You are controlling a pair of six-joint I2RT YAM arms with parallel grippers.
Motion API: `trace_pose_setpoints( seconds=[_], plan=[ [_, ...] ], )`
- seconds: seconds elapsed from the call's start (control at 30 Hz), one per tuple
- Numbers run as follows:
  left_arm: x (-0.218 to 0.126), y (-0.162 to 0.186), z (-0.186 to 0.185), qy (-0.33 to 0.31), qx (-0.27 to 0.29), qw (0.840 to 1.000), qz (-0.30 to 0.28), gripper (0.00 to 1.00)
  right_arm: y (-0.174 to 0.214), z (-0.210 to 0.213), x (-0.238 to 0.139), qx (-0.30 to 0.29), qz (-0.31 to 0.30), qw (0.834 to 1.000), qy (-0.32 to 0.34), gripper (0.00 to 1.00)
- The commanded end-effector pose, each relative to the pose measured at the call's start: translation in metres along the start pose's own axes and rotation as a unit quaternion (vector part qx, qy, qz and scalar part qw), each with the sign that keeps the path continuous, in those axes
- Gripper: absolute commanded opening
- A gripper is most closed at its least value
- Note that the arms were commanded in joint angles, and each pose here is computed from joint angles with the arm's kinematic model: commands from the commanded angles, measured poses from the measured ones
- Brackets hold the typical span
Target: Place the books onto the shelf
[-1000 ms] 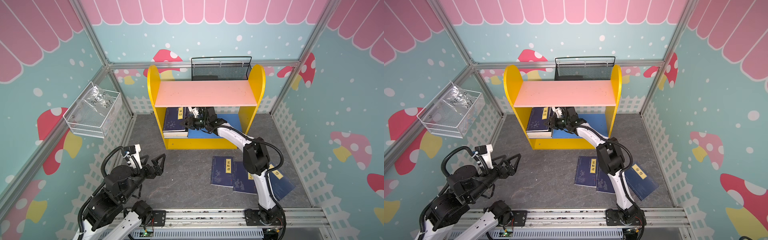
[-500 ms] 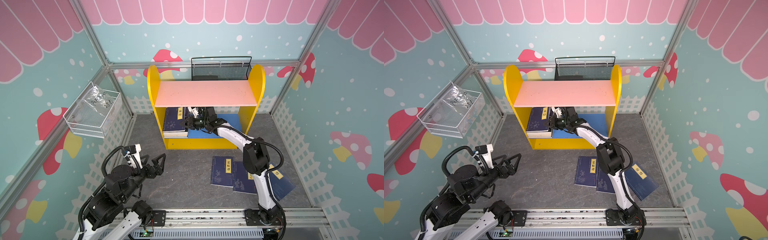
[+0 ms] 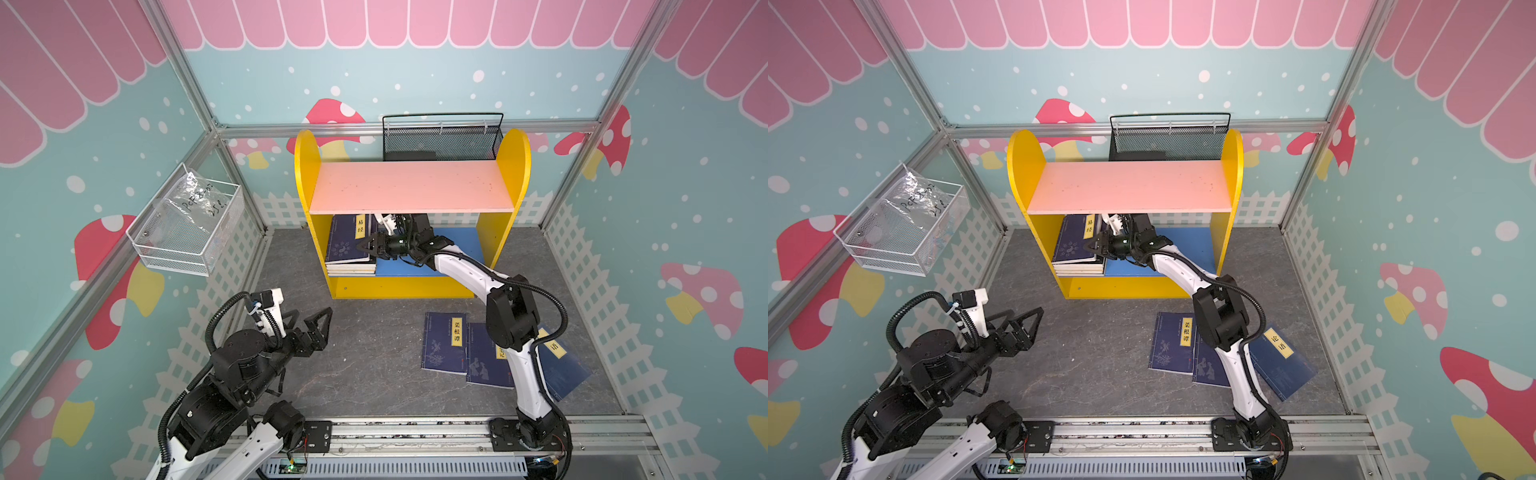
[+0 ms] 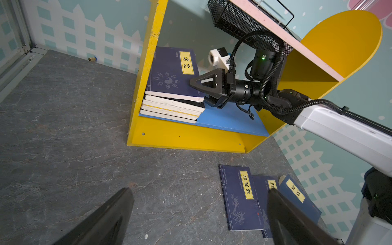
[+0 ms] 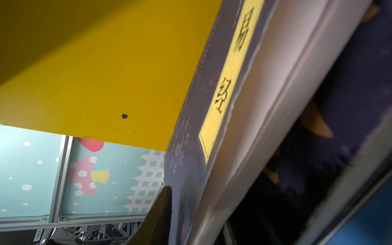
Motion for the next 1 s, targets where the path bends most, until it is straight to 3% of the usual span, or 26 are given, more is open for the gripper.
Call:
trace_pose_setpoints(
  seconds=[0.0,0.97],
  plan=[
    [0.001,0.001,0.001,-0.001,-0.001,1.0,-0.001,0.99,-0.009,0.056,-0.019,-0.073,-0.039,0.996,-0.04,0.37],
    [0.005,0.005,0.002,-0.005,0.004,1.0,0.005,0.99,-0.009,0.077,-0.038,-0.1,-0.095,0.99,0.014,0.51]
  ],
)
Point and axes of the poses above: each gripper's point midway between its finger pads, its own x axis out along the fingers, its own z axis along the line the jaws close on, y = z × x, the point moved 10 cm from there along -x, back along the fingers, and after that the axes turned 10 degrees about x, right-handed, at the moved point
